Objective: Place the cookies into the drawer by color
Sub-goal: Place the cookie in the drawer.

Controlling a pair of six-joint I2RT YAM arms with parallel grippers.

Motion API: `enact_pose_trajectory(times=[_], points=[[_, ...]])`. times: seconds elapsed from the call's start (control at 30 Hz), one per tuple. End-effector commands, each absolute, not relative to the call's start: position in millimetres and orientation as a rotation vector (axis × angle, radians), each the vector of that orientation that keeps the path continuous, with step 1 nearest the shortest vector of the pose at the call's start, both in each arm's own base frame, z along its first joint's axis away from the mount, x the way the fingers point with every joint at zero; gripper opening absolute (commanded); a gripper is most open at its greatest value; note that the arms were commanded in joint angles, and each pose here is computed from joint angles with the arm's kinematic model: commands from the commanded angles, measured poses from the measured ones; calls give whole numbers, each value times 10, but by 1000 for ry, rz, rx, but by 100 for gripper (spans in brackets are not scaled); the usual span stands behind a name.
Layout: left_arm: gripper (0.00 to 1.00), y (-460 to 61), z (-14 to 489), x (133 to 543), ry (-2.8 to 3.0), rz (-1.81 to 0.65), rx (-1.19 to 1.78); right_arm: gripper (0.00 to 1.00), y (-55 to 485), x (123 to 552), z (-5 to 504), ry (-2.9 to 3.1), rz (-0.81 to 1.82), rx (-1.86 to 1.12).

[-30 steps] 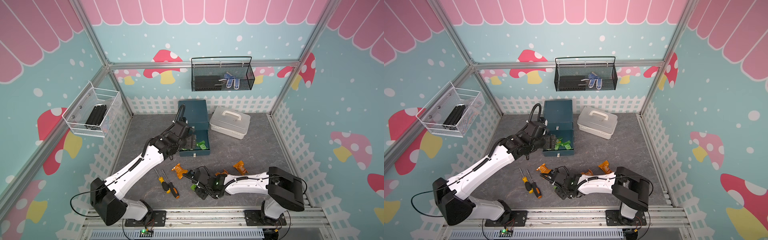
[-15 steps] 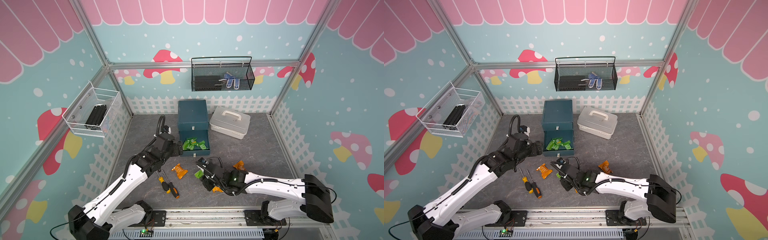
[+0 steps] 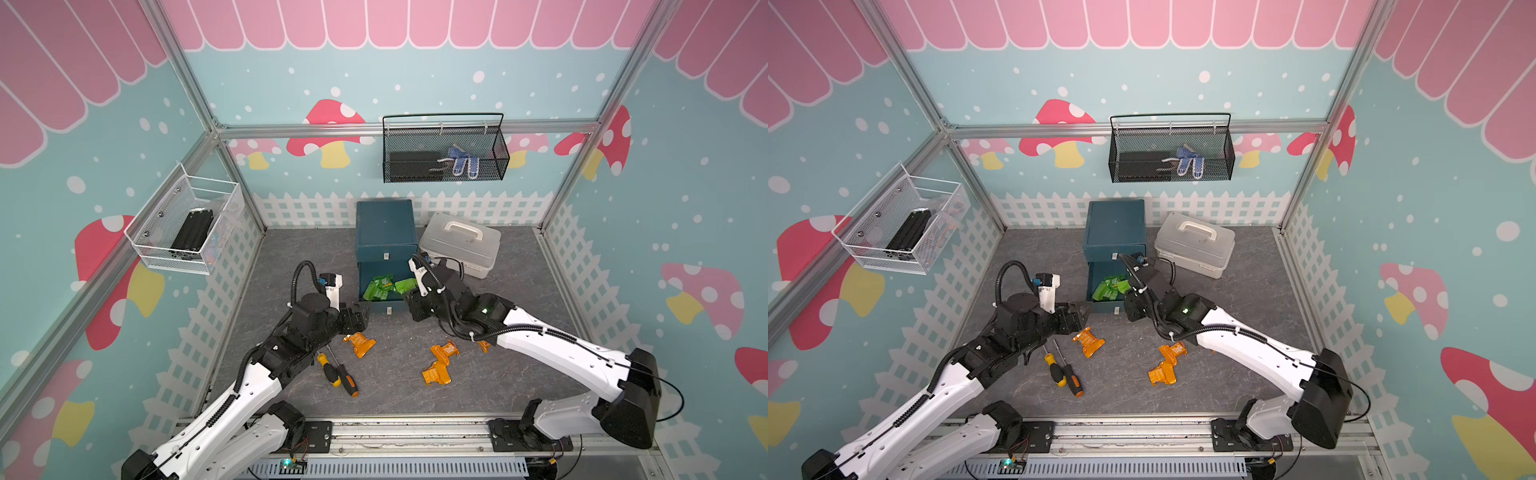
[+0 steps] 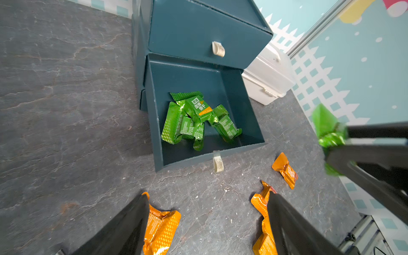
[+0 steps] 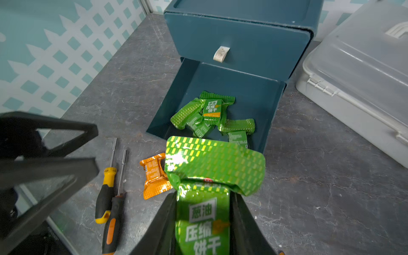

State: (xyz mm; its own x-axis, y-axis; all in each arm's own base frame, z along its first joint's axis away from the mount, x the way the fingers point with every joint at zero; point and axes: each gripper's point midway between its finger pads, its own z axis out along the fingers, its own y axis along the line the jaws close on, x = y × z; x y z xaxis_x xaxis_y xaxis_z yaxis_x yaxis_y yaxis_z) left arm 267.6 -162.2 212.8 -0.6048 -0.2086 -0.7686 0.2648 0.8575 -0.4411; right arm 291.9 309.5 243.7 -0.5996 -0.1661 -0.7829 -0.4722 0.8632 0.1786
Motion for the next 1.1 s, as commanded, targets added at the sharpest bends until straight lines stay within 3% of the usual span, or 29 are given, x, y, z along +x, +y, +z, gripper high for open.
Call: enact_pose_trajectory(times=[0.0, 0.53, 1.07], points=[[87, -1638, 2221, 2714, 2060, -702, 19, 35, 3169, 3139, 2342, 2250, 424, -417], [88, -1698, 2049, 2879, 2078, -642, 62, 35, 3518, 3937, 1710, 2325, 196, -286], [88, -1645, 2039, 2911, 2083, -602, 47, 37, 3479, 4201, 1123, 2404, 203, -239]])
